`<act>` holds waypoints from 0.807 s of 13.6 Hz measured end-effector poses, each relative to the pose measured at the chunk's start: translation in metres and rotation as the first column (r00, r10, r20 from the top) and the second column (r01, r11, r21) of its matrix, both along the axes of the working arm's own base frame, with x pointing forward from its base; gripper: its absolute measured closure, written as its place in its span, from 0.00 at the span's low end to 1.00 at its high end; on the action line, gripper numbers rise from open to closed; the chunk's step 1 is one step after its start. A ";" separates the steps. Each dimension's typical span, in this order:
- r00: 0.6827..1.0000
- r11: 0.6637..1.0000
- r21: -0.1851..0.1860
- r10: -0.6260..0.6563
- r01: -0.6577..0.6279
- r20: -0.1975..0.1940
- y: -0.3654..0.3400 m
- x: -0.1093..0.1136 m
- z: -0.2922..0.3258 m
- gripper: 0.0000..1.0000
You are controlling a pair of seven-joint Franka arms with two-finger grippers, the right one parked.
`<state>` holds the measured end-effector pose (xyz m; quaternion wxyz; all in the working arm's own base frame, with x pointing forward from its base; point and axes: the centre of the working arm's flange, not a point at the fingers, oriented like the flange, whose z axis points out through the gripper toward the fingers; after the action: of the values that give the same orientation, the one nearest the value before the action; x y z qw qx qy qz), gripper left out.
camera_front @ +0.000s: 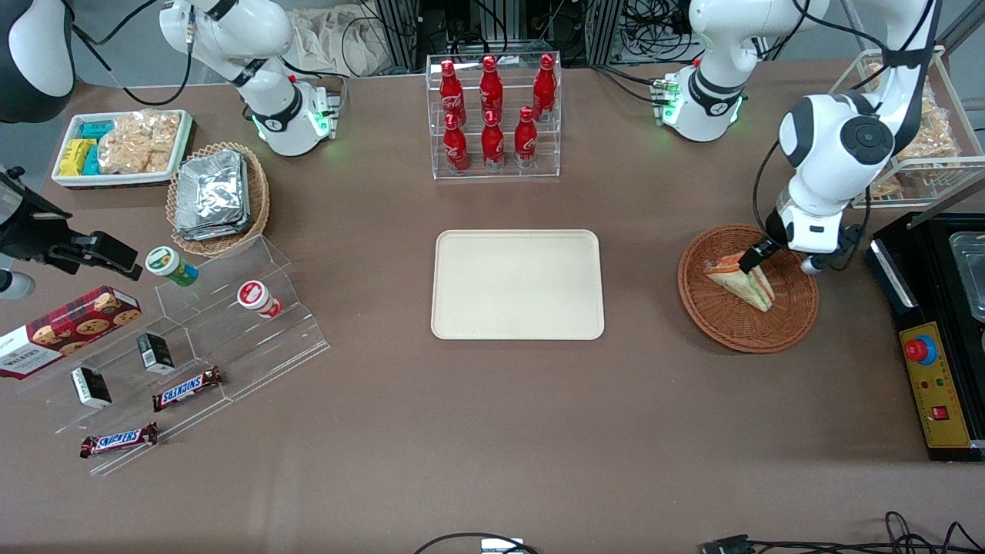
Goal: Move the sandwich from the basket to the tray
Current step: 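Lower the open left gripper around the sandwich's upright edge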
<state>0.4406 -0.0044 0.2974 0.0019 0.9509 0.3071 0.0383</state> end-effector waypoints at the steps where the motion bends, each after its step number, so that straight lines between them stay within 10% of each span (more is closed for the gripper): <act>1: 1.000 1.000 -0.001 0.006 -0.006 0.004 0.000 0.000 -0.005 0.00; 11: 0.999 1.000 -0.012 0.028 -0.028 0.020 -0.001 -0.003 -0.060 0.00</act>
<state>0.4373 -0.0055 0.2378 0.0099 0.9461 0.3205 0.0461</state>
